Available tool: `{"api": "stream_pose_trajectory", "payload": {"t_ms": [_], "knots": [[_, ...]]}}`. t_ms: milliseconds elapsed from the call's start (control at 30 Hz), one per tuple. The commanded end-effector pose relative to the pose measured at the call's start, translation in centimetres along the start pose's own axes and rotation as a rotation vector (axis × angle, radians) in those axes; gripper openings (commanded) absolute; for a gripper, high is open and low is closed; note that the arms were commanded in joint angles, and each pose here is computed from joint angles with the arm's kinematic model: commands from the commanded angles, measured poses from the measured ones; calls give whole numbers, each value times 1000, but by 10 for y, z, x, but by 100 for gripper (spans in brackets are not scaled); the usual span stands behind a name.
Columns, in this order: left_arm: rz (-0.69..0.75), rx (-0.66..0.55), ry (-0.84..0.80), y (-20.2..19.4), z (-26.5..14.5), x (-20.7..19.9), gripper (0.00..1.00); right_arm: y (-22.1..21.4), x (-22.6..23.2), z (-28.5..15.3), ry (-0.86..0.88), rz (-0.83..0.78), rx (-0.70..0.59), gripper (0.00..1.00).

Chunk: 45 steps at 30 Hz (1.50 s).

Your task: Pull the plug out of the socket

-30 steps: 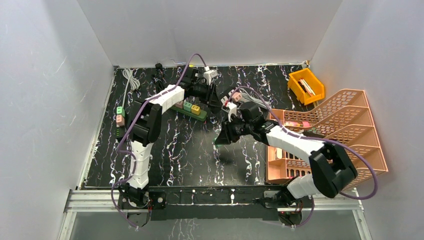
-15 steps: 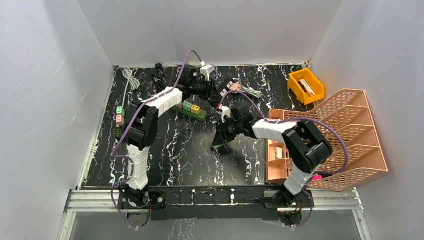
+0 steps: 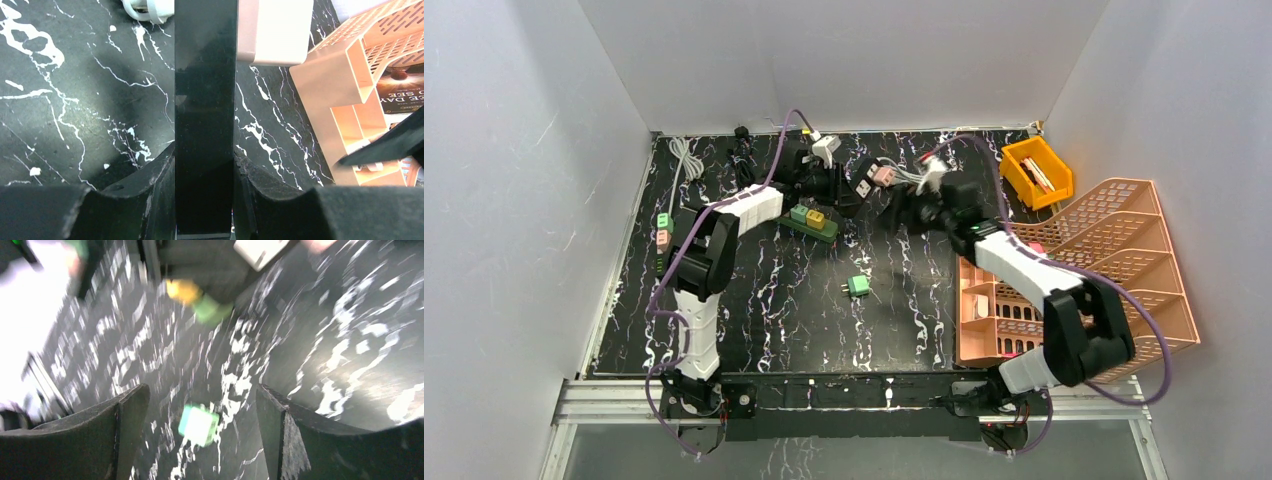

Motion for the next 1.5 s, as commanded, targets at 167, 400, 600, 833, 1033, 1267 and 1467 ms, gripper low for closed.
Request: {"api": "stream_pose_trajectory", "payload": {"t_ms": [167, 400, 600, 833, 1033, 1267, 1467], "knots": [[117, -251, 34, 51, -33, -30, 0, 117, -8, -36, 10, 320, -340, 82], [135, -265, 22, 50, -28, -46, 0, 135, -12, -12, 47, 402, -318, 80], [150, -251, 3, 48, -20, -56, 0, 138, -20, -1, 33, 430, -316, 80], [154, -247, -6, 48, -17, -62, 0, 139, -29, 16, 44, 460, -286, 77], [164, -244, -5, 54, -11, -65, 0, 134, -34, 26, 56, 486, -255, 61], [161, -215, 90, 61, 3, -50, 0, 134, -31, 21, 36, 485, -250, 0], [105, -80, 490, 63, 11, 9, 0, 151, -16, -12, 48, 474, -307, 0]]}}
Point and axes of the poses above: each gripper's point midway between its finger pads, its own z axis out along the fingers, its own x axis along the line the jaws close on, y = z × x, the point moved 6 cm from there along -z, back along the fingers, and after that the axes turned 15 degrees about z, right-handed, at the moved point
